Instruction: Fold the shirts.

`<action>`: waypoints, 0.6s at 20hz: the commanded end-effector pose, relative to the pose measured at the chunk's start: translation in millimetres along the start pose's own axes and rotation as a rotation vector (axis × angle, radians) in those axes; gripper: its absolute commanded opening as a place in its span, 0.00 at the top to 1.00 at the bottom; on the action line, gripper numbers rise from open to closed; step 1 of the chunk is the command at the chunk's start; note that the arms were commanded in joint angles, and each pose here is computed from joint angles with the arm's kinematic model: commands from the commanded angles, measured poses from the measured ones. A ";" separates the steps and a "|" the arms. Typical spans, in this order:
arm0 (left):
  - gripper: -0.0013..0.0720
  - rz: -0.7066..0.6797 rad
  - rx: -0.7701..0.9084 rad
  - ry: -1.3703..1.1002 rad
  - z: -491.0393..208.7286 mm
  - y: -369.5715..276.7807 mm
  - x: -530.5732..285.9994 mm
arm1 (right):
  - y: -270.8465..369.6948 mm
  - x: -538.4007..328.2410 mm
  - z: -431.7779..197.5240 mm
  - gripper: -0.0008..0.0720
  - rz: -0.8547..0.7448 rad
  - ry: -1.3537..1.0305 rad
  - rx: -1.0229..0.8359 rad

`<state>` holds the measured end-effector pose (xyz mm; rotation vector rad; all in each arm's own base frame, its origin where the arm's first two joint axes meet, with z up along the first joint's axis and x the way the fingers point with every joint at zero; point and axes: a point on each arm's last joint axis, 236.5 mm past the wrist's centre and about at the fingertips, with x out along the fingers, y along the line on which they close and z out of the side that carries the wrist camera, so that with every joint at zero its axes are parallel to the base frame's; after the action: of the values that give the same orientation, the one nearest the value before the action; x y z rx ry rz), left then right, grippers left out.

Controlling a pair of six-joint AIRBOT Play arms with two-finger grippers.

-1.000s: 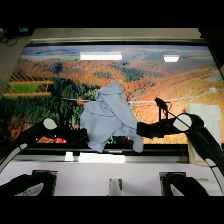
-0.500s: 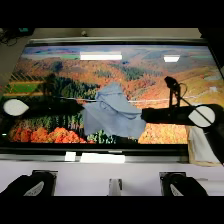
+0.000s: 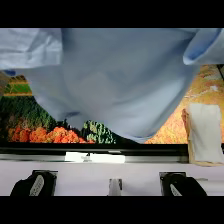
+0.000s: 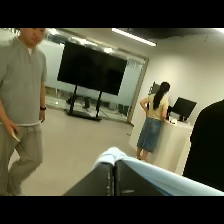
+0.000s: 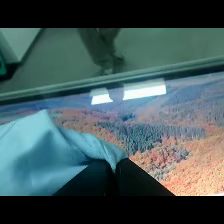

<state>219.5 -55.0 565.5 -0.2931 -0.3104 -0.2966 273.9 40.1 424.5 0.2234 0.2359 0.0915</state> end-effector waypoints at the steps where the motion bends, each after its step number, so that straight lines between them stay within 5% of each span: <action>1: 0.94 -0.021 0.068 0.014 5.6 -25.1 -19.6 | -18.5 -28.4 -8.1 0.96 -0.065 0.052 0.024; 12: 0.94 0.073 0.121 0.264 -74.3 37.5 2.0 | -48.2 -19.5 -77.0 0.96 -0.213 0.372 -0.039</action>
<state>237.5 -53.4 505.9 -0.1462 -0.0996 -0.2544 238.7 11.6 362.4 0.1584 0.5435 -0.0384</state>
